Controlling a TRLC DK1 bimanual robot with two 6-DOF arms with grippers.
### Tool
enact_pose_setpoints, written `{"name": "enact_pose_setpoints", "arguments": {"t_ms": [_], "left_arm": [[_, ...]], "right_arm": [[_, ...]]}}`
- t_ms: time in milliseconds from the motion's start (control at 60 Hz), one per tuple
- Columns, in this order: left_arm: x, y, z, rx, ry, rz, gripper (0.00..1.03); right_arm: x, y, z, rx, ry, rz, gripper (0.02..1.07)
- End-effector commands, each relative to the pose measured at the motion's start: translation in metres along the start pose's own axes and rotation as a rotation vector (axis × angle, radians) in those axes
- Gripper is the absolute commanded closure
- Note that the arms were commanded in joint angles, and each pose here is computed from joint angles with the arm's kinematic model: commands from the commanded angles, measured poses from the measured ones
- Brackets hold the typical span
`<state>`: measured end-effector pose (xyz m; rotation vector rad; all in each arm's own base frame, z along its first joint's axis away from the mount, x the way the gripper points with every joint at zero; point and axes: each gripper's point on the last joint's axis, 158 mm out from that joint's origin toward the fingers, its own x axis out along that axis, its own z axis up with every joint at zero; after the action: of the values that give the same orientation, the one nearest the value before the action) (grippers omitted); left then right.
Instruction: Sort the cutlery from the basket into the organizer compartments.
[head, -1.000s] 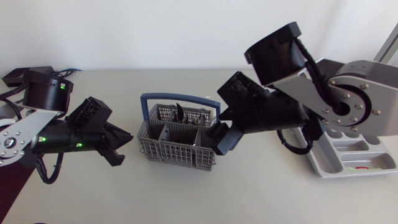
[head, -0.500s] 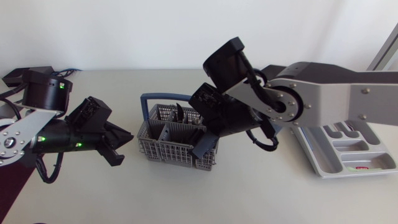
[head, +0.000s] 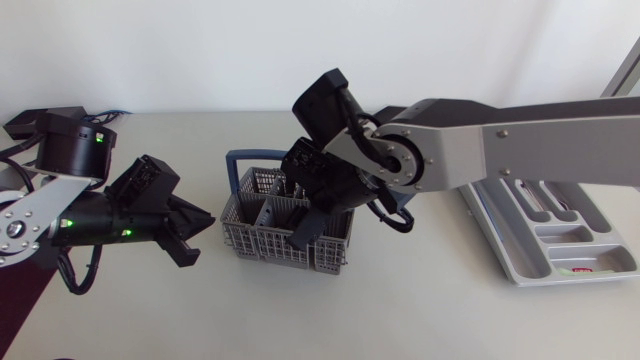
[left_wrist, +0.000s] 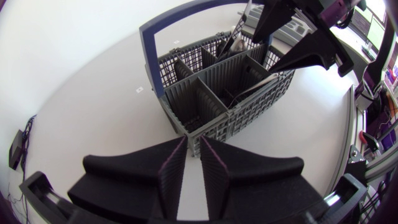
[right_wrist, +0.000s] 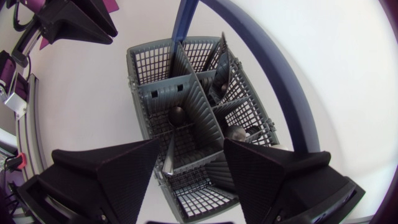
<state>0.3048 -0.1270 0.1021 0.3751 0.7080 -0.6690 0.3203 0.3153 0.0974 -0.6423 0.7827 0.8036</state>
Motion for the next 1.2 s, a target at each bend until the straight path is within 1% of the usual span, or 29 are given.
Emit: {"name": "enact_pose_setpoints", "arguments": {"t_ms": [0, 183, 283, 467, 617, 783, 933, 1050, 1183], "left_arm": [[0.006, -0.004, -0.009, 0.002, 0.016, -0.021, 0.85], [0.005, -0.005, -0.009, 0.000, 0.013, -0.027, 0.85], [0.005, -0.005, -0.011, 0.002, 0.015, -0.029, 0.85], [0.007, -0.005, -0.015, 0.002, 0.016, -0.027, 0.85], [0.005, -0.005, -0.014, 0.003, 0.008, -0.023, 0.85], [0.002, -0.005, -0.013, 0.003, 0.001, -0.019, 0.85], [0.001, -0.007, -0.014, 0.005, 0.001, -0.020, 0.85], [-0.001, -0.007, -0.012, 0.006, -0.004, -0.017, 0.85], [-0.002, -0.007, -0.012, 0.007, -0.007, -0.016, 0.85]], "right_arm": [[0.007, 0.002, 0.001, -0.031, 0.025, -0.001, 0.32], [0.009, 0.002, 0.000, -0.059, 0.052, -0.006, 0.32], [0.010, 0.003, -0.004, -0.083, 0.074, -0.035, 0.32], [0.017, 0.007, -0.017, -0.099, 0.112, -0.062, 0.32], [0.022, 0.007, -0.017, -0.109, 0.130, -0.071, 0.32], [0.024, 0.005, -0.022, -0.126, 0.194, -0.087, 0.32], [0.024, 0.010, -0.030, -0.129, 0.250, -0.073, 0.32], [0.019, 0.012, -0.024, -0.117, 0.238, -0.083, 0.32], [0.005, 0.005, -0.016, -0.086, 0.204, -0.107, 0.32]]}}
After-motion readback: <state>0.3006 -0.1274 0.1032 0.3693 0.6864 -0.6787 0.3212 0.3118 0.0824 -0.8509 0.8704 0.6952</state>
